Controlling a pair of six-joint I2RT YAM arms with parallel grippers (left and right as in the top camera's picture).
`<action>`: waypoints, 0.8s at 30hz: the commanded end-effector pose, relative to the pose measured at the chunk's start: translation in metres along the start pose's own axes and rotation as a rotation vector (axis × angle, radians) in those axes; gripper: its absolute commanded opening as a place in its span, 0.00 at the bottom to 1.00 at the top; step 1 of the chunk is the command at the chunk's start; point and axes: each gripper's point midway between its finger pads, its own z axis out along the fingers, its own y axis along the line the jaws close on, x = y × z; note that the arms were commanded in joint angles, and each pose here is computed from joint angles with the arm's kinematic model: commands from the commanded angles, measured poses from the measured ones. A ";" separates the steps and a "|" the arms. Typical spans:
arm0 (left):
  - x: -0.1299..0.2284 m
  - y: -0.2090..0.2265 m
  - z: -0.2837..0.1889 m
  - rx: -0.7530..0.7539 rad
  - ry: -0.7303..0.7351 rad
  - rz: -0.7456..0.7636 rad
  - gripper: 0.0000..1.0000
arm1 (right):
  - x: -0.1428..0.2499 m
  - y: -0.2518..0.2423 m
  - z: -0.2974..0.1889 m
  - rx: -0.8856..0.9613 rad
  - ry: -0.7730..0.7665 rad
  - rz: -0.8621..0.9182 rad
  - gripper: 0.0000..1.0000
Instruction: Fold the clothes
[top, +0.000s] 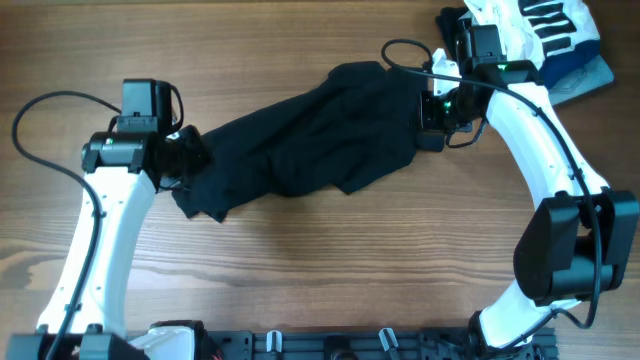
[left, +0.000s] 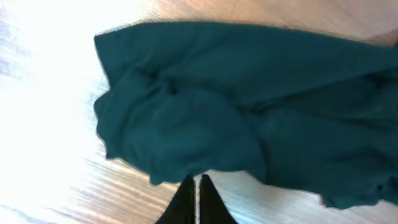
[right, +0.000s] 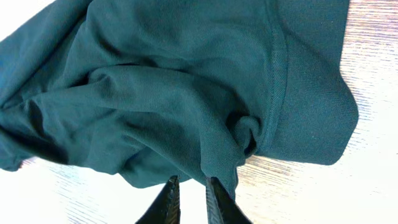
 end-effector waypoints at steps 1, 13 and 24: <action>0.029 0.016 0.028 -0.096 0.172 0.000 0.32 | 0.002 0.003 0.004 -0.019 0.017 -0.026 0.17; 0.066 0.077 0.080 -0.334 0.253 -0.001 0.48 | 0.000 0.003 0.004 -0.019 0.009 -0.053 0.29; 0.029 0.099 0.108 -0.257 0.112 -0.139 0.57 | -0.002 0.003 0.006 -0.019 0.002 -0.058 0.35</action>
